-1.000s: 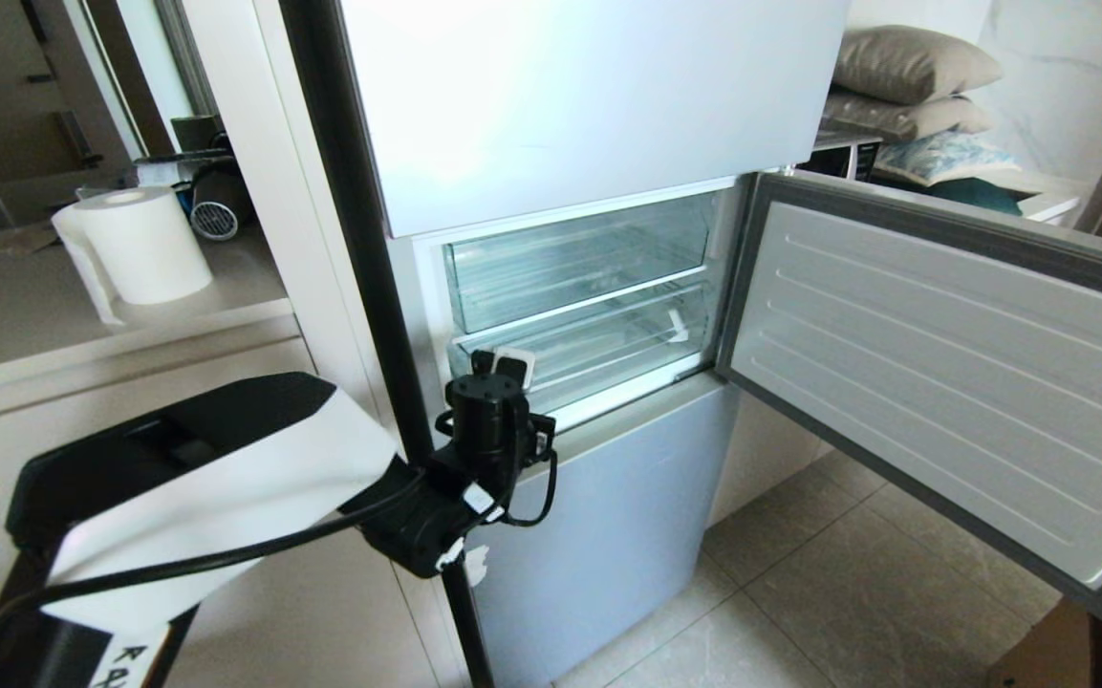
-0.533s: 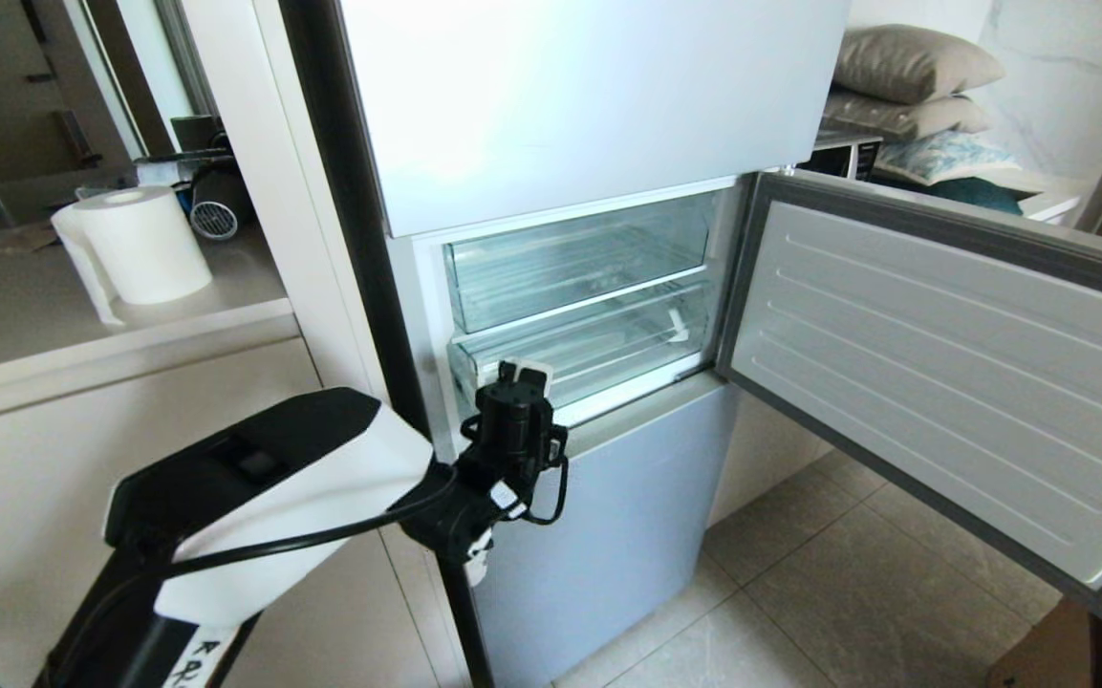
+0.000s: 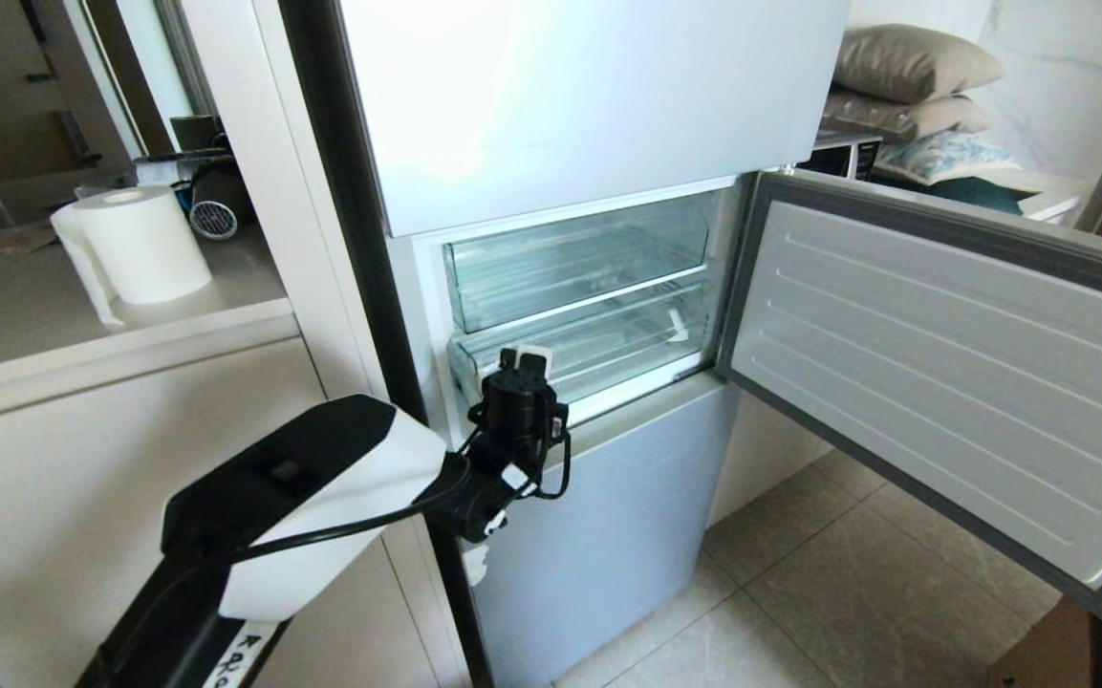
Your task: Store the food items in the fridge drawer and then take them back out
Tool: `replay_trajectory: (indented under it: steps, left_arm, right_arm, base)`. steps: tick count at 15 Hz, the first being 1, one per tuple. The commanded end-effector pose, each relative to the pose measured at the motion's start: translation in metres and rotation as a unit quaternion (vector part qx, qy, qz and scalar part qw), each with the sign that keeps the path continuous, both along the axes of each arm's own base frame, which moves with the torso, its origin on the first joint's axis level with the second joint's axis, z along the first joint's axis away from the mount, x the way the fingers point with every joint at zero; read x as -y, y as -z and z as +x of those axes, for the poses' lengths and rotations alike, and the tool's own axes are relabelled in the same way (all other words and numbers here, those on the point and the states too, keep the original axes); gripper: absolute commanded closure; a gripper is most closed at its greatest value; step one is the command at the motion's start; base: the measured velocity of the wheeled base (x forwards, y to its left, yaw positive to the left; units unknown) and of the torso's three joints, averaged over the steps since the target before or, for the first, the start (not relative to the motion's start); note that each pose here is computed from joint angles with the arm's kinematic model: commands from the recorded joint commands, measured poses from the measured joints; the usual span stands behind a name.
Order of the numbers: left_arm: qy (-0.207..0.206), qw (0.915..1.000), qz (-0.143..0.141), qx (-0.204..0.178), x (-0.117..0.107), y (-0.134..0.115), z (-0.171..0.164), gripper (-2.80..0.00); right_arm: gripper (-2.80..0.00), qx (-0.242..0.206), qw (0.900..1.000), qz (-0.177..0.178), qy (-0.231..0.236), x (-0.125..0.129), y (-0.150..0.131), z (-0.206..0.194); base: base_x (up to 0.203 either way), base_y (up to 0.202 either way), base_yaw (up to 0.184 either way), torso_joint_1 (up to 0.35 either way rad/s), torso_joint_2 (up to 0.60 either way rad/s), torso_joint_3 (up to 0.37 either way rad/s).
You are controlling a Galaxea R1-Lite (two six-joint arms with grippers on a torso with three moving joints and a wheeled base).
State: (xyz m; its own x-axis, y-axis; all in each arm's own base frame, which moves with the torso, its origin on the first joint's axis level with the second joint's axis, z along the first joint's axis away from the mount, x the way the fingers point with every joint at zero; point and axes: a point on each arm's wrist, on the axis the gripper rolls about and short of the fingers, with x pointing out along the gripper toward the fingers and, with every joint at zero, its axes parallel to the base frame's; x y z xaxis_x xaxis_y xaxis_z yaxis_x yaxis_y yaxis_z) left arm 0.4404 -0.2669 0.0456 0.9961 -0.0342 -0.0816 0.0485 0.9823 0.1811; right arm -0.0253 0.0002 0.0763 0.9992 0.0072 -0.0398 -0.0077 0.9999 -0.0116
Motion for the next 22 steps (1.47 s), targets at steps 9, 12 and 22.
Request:
replay_trajectory:
  steps: [9,12,22]
  left_arm:
    - [-0.024,0.9995,-0.010,0.017,-0.017,-0.002,0.018,0.00]
    - [-0.008,0.9994,-0.018,0.029,-0.009,-0.029,-0.002,0.00]
    - [0.068,0.9899,-0.070,0.103,-0.076,-0.192,-0.190,0.00]
  right_arm:
    - [0.00,-0.002,1.000,0.000,0.000,0.000,0.000,0.000]
    - [0.00,-0.002,1.000,0.000,0.000,0.000,0.000,0.000]
    - [0.00,-0.001,1.000,0.000,0.000,0.000,0.000,0.000]
  base:
    - [0.000,0.000,0.000,0.000,0.00,0.000]
    - [0.000,0.000,0.000,0.000,0.00,0.000]
    - [0.000,0.000,0.000,0.000,0.00,0.000]
